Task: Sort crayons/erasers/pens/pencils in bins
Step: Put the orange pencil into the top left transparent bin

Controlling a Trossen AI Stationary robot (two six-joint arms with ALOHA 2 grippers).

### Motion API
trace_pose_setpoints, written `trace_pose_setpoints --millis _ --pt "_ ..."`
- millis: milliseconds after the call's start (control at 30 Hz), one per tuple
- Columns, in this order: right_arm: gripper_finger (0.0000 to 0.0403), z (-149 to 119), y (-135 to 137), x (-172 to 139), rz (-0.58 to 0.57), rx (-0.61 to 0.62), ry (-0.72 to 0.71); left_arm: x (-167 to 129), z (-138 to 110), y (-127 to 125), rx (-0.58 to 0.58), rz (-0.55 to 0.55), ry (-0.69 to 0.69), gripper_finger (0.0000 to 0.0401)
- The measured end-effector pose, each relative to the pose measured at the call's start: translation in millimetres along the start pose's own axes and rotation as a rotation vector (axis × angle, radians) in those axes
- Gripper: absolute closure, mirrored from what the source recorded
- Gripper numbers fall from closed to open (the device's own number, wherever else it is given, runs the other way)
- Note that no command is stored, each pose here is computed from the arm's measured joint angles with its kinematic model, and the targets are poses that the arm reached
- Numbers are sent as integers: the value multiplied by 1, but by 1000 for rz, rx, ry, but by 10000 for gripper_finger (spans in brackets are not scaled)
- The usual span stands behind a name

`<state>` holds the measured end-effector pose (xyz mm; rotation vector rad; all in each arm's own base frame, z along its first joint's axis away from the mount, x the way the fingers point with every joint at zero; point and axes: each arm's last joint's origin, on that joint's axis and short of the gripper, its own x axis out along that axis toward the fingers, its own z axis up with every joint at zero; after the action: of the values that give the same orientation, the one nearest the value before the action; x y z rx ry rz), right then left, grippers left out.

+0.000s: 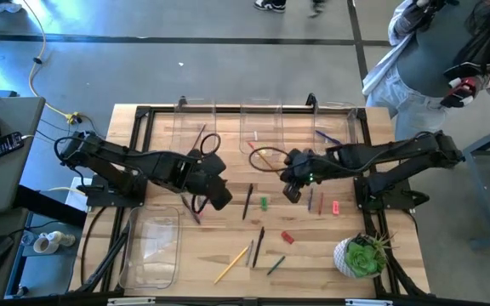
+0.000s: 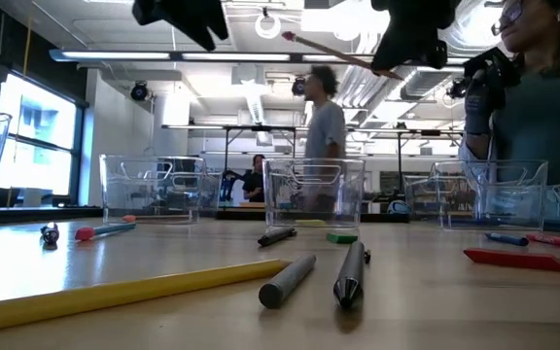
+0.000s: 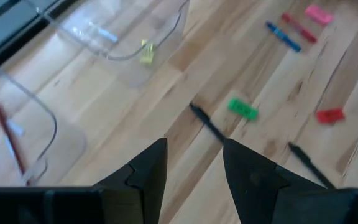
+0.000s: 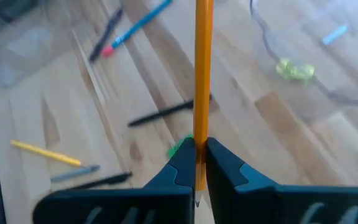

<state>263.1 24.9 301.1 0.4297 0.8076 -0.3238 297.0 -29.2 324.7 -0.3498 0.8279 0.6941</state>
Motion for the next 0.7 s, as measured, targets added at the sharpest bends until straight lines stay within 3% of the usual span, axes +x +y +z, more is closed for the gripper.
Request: trace_pose_setpoints --millis 700 --pt "400 42 -30 -51 135 -144 -369 6 69 12 27 -186 -393 257"
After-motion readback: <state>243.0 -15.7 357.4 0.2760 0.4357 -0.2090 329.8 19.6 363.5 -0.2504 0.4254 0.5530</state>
